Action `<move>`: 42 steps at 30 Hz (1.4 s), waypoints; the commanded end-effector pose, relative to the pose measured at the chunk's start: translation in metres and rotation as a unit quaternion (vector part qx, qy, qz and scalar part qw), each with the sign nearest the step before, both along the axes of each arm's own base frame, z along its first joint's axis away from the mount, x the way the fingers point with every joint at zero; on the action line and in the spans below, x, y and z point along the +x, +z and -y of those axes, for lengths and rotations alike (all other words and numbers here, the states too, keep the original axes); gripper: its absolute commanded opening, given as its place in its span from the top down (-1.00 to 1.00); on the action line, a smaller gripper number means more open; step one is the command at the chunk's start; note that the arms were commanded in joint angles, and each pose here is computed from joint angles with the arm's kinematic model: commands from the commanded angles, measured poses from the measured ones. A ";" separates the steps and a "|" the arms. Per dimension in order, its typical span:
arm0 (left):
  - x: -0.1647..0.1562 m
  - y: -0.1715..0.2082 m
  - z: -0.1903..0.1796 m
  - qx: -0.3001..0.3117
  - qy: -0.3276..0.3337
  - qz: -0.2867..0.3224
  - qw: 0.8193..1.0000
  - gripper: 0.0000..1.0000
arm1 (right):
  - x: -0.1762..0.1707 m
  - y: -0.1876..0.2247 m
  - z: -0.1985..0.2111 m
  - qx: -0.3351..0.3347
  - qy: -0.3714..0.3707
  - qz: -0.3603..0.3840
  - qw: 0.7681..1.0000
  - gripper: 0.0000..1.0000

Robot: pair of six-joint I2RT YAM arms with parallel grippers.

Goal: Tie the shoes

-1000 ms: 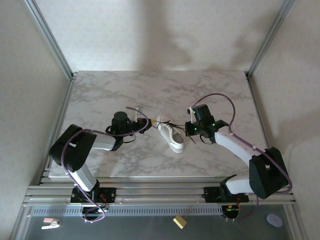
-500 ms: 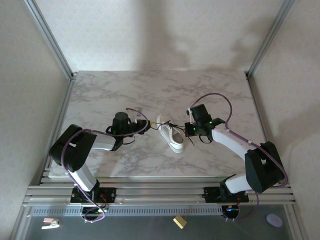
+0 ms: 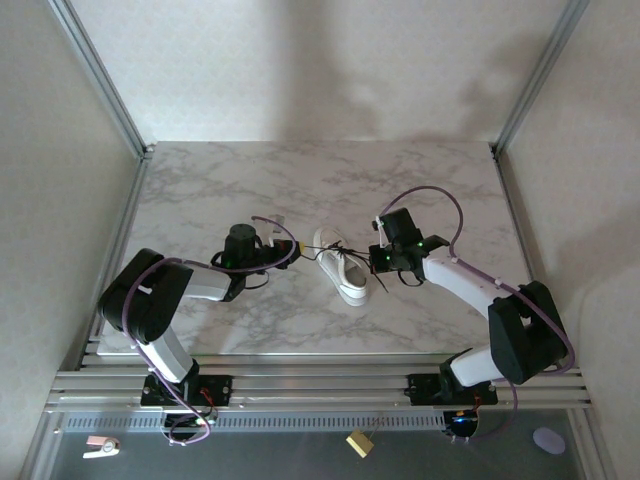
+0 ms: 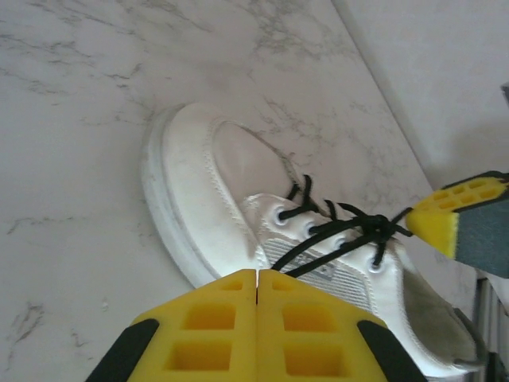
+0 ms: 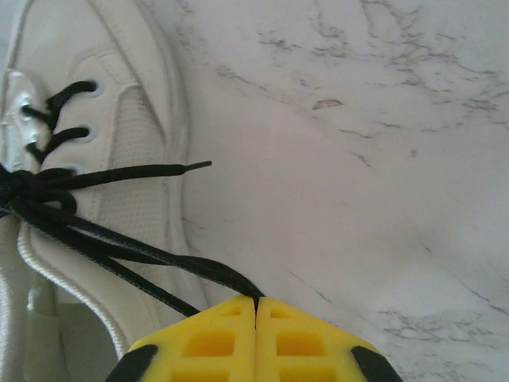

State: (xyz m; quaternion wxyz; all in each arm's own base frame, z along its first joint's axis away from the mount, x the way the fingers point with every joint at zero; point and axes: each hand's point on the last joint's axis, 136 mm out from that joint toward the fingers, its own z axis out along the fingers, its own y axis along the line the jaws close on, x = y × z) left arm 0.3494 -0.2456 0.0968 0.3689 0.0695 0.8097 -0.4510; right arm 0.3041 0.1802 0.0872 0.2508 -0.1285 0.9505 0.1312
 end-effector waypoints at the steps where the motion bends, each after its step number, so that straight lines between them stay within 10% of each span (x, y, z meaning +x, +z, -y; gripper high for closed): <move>1: -0.015 0.035 0.023 -0.045 -0.086 0.063 0.993 0.82 | 0.000 0.026 -0.020 0.065 0.044 0.033 0.996 1.00; 7: -0.024 0.062 0.041 -0.015 -0.094 0.113 0.989 -0.27 | 0.007 0.075 -0.032 0.139 0.048 0.120 0.982 0.50; 13: -0.002 0.096 -0.023 0.059 0.095 0.176 0.978 -0.99 | 0.013 0.092 0.027 0.090 -0.078 0.228 0.966 -0.14; 20: -0.010 0.122 -0.159 0.109 0.397 0.203 0.888 -0.99 | 0.012 0.094 0.113 0.042 -0.241 0.317 0.916 -0.45; 28: -0.024 0.114 -0.238 0.215 0.498 0.248 0.802 -0.99 | 0.022 0.067 0.176 -0.072 -0.280 0.316 0.904 -0.90; 42: 0.015 0.053 -0.263 0.309 0.469 0.223 0.797 -0.99 | 0.080 0.017 0.165 -0.056 -0.181 0.305 0.933 -0.99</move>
